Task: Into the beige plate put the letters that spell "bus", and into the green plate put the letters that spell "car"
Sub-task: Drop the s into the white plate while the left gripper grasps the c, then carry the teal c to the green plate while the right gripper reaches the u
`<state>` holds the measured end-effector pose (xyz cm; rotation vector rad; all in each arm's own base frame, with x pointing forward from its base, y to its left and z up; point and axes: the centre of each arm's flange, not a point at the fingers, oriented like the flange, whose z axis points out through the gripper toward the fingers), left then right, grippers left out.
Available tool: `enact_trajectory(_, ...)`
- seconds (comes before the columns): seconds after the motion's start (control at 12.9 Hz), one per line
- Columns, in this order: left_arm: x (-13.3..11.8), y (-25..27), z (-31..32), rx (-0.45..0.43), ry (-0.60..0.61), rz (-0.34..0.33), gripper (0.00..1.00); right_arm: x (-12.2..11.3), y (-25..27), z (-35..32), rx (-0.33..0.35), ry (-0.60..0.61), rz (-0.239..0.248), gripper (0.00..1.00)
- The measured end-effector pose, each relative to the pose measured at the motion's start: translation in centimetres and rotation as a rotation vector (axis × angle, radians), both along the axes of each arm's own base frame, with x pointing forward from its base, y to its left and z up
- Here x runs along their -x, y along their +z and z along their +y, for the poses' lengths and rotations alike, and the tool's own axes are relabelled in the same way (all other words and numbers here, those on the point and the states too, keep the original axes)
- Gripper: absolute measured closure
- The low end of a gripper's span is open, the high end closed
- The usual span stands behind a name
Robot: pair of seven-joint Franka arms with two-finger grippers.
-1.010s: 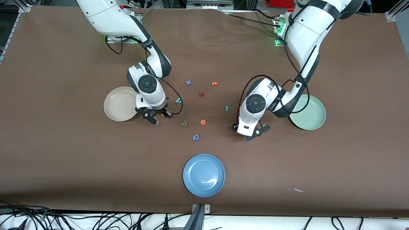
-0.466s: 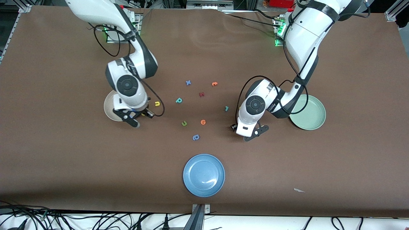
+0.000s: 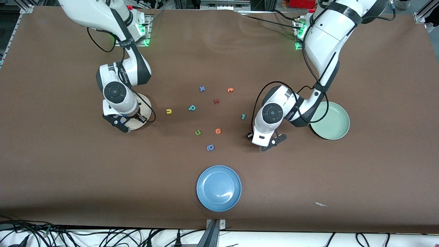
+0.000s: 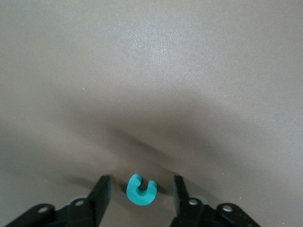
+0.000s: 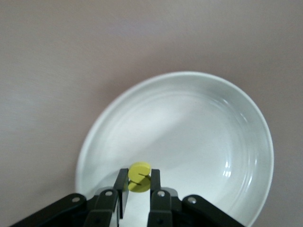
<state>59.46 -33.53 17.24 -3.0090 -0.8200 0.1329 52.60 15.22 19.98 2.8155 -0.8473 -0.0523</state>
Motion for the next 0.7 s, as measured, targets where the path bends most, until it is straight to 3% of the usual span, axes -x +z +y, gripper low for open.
enact_trajectory(0.08,0.0,0.0,0.0,0.000,0.000,0.000,0.41,0.4,-0.4,-0.3,0.000,-0.001,0.002,0.72)
enact_trajectory(0.54,-0.1,0.1,-0.1,0.002,0.000,-0.002,0.55,0.1,4.2,0.8,-0.021,-0.004,-0.012,0.05)
enact_trajectory(0.7,0.0,0.2,-0.2,0.004,-0.001,-0.003,0.63,0.2,5.6,4.2,-0.049,-0.035,-0.034,0.03)
